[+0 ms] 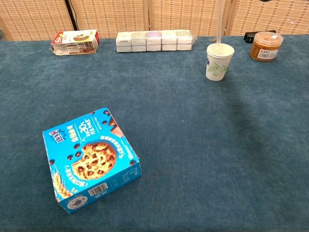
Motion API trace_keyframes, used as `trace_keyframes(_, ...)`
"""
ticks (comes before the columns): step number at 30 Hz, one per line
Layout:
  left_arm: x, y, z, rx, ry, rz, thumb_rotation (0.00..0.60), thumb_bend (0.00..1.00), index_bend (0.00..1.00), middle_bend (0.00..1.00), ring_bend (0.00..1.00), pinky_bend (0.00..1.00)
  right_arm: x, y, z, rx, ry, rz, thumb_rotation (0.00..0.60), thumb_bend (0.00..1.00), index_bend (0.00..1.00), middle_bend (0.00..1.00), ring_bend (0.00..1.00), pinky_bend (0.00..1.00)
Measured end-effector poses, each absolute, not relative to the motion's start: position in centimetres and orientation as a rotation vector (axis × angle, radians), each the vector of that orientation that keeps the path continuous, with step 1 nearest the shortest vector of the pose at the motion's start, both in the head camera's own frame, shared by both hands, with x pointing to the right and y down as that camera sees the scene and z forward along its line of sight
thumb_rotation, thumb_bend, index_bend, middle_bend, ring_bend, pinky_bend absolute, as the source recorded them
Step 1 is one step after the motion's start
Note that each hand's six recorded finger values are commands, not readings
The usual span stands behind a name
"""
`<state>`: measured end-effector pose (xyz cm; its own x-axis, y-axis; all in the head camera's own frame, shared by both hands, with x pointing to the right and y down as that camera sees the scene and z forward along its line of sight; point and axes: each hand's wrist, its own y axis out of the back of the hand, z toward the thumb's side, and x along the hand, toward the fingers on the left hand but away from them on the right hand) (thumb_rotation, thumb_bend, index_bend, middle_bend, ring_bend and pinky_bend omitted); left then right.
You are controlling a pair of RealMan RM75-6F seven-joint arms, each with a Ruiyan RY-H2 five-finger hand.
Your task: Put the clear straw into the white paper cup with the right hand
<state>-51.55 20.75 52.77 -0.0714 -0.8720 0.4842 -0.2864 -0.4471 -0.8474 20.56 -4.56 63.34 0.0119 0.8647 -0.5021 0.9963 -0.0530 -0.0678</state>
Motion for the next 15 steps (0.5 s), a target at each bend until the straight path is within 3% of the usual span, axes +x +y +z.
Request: trace_keyframes(15,-51.3,20.8,52.8,-1.713,1.238,-1.548,0.6,0.01,0.0,0.0,0.0,0.0,21.0,-3.3,65.3,1.996,1.898,-0.67,0.6,0.57,0.59,0.0,0.0,0.0)
